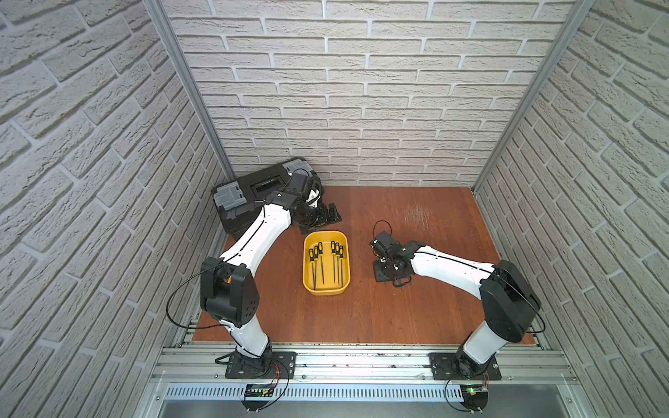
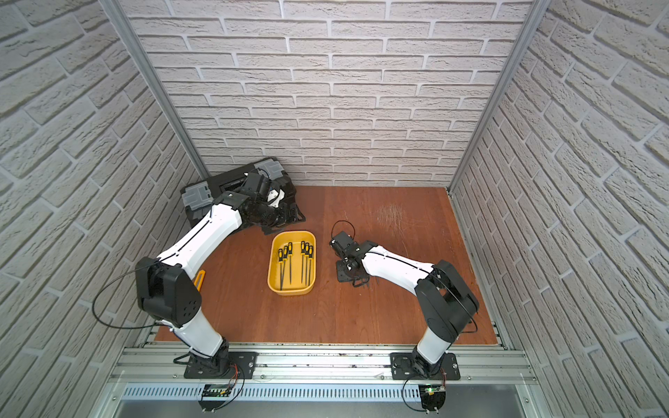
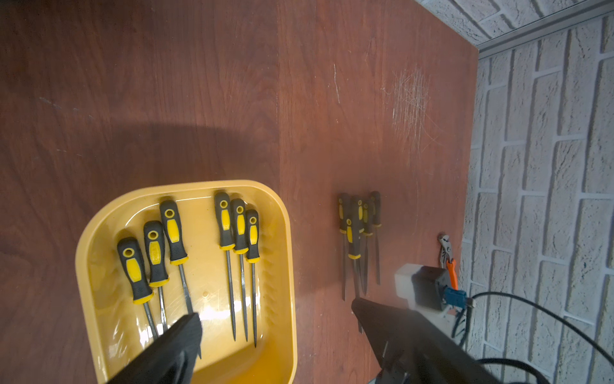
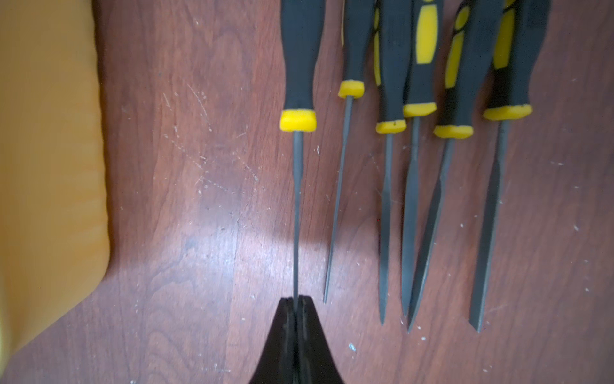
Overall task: Take the file tool out of the storage box
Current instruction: Place the file tool at the center of the board.
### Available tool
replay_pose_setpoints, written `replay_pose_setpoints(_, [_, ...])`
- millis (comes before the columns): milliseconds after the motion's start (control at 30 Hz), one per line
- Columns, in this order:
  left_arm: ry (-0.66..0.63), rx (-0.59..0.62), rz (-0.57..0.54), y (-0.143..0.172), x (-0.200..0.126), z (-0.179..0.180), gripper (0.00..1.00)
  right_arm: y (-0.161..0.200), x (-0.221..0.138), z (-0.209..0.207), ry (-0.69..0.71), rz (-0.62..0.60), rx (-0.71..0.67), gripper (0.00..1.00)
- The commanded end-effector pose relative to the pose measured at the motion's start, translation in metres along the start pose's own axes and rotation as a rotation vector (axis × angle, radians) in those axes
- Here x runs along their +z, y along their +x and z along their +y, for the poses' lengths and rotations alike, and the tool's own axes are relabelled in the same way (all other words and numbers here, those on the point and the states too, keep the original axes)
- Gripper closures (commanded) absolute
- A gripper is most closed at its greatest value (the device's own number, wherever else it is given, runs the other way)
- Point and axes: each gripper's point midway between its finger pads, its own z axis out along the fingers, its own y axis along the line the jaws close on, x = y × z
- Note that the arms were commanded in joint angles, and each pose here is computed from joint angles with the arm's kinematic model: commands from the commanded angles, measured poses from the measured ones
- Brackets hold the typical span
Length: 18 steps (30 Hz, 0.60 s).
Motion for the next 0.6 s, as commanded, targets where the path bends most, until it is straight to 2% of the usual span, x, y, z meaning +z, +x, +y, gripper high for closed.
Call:
replay_pose_setpoints(0, [-0.007,0.022,-0.023,0.001,-0.009,0.001,0.02,-0.016,-0.001,0.012,-0.019,-0.051,0.022,0.97])
replay_pose_setpoints(567, [-0.022,0.015,-0.014,0.007,-0.006,0.008,0.02,-0.011,0.024,0.004,0.061,-0.032,0.074,0.97])
